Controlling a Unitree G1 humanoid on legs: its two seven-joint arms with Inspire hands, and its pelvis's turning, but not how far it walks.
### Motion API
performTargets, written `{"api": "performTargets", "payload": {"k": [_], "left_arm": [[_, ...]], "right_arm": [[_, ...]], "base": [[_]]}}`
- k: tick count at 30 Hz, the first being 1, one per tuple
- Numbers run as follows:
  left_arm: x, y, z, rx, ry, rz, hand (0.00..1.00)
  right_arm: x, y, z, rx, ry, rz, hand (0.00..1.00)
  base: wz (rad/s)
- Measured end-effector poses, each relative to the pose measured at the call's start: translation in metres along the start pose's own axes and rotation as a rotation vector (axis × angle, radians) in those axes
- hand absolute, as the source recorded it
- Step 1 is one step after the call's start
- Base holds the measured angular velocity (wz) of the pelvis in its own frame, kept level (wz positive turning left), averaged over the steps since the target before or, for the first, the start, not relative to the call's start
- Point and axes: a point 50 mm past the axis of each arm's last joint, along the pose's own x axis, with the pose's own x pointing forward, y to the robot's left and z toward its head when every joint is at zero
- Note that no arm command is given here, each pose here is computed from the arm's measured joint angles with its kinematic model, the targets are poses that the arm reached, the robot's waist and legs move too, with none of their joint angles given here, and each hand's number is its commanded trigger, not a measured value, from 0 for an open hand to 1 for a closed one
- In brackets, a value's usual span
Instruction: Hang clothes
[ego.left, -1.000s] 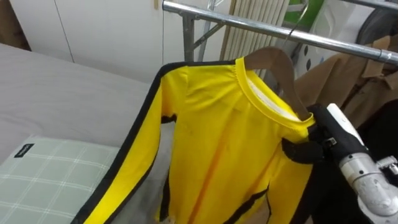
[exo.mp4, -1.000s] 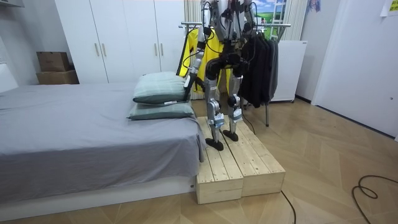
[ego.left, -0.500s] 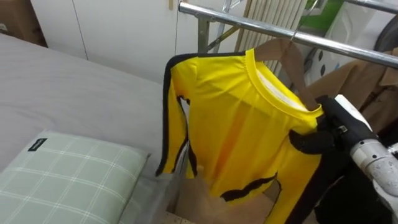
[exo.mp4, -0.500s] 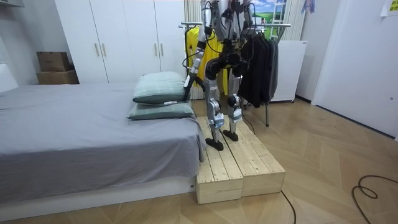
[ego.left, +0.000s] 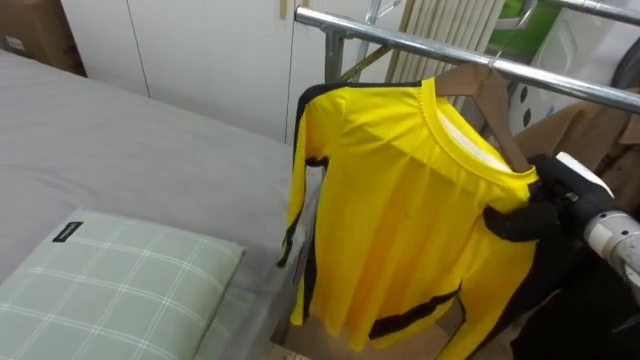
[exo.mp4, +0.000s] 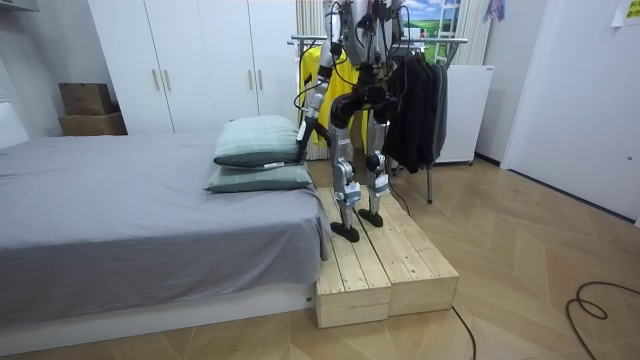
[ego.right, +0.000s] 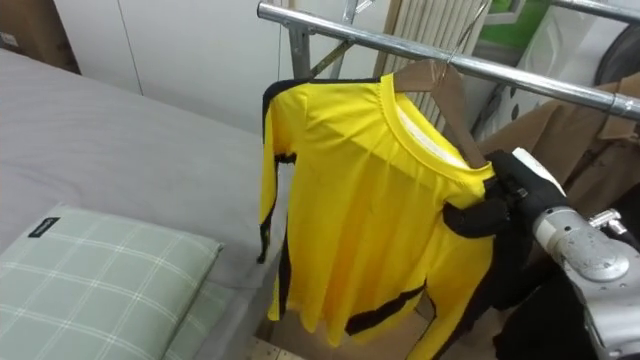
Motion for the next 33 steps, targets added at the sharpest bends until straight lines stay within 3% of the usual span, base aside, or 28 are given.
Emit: {"api": "performTargets", "payload": {"k": [9,19,33], "left_arm": [[0.000,0.002,-0.002,-0.012,0.007,0.004,0.00],[0.000,0.003,-0.008,-0.026,0.026,-0.017,0.00],[0.000,0.003,-0.008,-0.036,0.024,-0.014,0.00]], "right_arm": [[-0.004,-0.014,-0.023,0.018,0.129,0.006,1.00],[-0.009,-0.008,-0.046,0.064,0.227,0.096,1.00],[-0.014,-0.003,-0.064,0.127,0.298,0.109,1.00]], "base": [[0.01],[0.00],[0.00]]}}
